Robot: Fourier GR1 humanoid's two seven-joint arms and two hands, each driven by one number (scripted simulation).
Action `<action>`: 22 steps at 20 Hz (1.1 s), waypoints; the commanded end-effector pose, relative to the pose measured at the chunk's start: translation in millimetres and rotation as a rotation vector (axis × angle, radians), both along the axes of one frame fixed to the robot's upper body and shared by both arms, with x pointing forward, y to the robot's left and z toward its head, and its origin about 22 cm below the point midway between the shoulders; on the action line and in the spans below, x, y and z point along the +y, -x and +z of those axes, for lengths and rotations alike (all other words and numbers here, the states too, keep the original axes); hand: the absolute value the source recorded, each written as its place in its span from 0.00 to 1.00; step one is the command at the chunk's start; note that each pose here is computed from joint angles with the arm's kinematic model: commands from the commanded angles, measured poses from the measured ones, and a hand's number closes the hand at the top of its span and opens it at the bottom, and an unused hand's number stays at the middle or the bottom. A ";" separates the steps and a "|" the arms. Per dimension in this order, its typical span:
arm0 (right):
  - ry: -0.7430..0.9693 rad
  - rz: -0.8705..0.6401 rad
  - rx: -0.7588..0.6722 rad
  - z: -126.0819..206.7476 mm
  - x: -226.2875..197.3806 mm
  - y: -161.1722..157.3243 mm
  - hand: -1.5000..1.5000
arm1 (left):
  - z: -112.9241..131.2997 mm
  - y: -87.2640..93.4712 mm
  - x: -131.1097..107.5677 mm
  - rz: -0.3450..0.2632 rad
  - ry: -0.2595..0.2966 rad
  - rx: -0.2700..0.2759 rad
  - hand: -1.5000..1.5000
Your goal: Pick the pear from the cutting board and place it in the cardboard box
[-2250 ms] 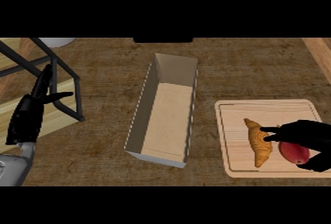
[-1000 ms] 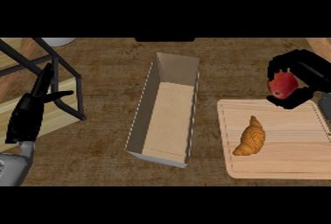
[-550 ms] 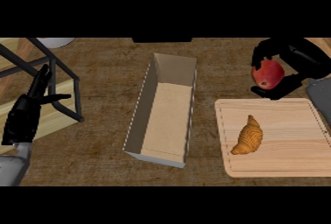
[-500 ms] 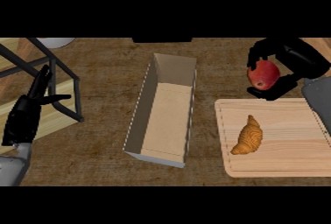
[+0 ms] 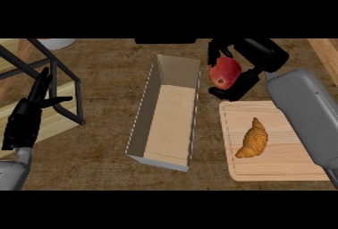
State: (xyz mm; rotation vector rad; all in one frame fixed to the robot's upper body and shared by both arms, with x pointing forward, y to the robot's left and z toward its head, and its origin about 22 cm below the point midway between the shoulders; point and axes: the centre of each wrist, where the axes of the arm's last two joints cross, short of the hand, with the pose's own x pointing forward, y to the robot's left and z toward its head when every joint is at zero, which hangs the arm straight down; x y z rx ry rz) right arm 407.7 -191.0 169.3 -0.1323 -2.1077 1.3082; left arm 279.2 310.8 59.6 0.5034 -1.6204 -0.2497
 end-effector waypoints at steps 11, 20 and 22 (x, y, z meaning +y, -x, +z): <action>0.021 -0.030 0.195 -4.2 141.2 20.5 1.00 | -31.7 17.4 29.5 0.144 -0.075 0.185 0.50; 0.100 -0.178 0.309 -48.7 168.2 20.0 0.00 | -25.0 14.4 26.7 0.121 -0.055 0.189 0.50; 0.090 -0.190 0.364 -59.6 164.1 16.7 0.00 | -31.1 8.7 21.9 0.102 -0.058 0.180 0.50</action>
